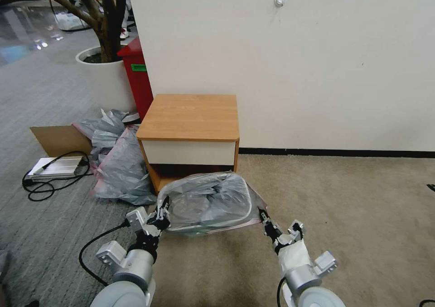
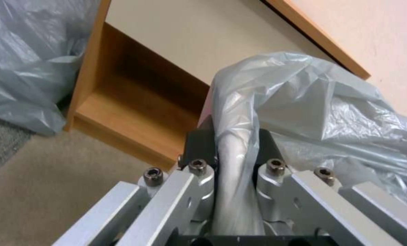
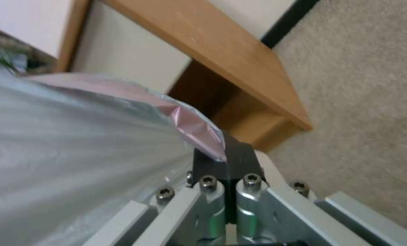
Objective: Pick up the garbage bag from the table and place it over the trash can.
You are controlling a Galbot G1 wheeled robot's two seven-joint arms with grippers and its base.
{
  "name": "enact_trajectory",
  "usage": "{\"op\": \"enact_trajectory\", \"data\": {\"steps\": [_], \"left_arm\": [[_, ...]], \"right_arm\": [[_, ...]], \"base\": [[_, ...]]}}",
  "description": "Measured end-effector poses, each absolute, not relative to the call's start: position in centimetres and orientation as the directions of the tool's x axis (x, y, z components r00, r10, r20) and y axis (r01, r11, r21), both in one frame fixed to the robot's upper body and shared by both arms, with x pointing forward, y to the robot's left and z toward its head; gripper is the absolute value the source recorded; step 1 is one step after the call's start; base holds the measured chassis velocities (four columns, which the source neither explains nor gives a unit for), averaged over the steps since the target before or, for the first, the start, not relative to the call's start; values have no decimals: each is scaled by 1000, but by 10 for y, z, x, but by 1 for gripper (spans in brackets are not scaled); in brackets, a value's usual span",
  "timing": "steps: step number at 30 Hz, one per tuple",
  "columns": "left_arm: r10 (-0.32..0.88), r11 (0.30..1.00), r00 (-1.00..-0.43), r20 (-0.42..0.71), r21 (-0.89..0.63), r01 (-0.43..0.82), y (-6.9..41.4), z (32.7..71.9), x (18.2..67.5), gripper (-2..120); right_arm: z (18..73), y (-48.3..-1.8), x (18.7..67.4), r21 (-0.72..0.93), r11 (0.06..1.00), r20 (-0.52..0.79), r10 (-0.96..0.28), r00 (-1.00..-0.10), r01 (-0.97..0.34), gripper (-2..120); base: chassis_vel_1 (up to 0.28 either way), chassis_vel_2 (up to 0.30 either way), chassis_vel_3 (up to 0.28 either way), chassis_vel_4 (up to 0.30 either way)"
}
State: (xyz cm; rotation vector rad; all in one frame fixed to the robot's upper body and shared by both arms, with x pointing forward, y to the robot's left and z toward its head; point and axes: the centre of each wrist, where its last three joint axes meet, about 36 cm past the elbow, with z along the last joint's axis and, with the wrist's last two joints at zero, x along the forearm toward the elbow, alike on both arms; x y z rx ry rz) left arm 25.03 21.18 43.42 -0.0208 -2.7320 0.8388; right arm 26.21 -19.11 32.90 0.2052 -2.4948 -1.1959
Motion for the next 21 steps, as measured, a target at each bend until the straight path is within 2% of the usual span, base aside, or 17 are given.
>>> {"op": "enact_trajectory", "data": {"steps": [9,16,18,21], "left_arm": [[126,803,-956,264,-593,-58,209,442,249,7],[161,795,-952,261,-606,-32,209,446,244,7],[155,803,-953,261,-595,-33,211,446,244,7],[134,827,-957,257,-560,-35,214,445,245,7]], "right_arm": [[299,-191,259,721,693,300,-278,-913,26,0],[298,-202,261,701,713,293,-262,-919,21,0],[302,-207,256,699,715,284,-273,-919,3,2],[314,-214,241,706,706,240,-319,-917,-61,15]], "base": [[0,0,0,0],[0,0,0,0],[0,0,0,0],[0,0,0,0]]}}
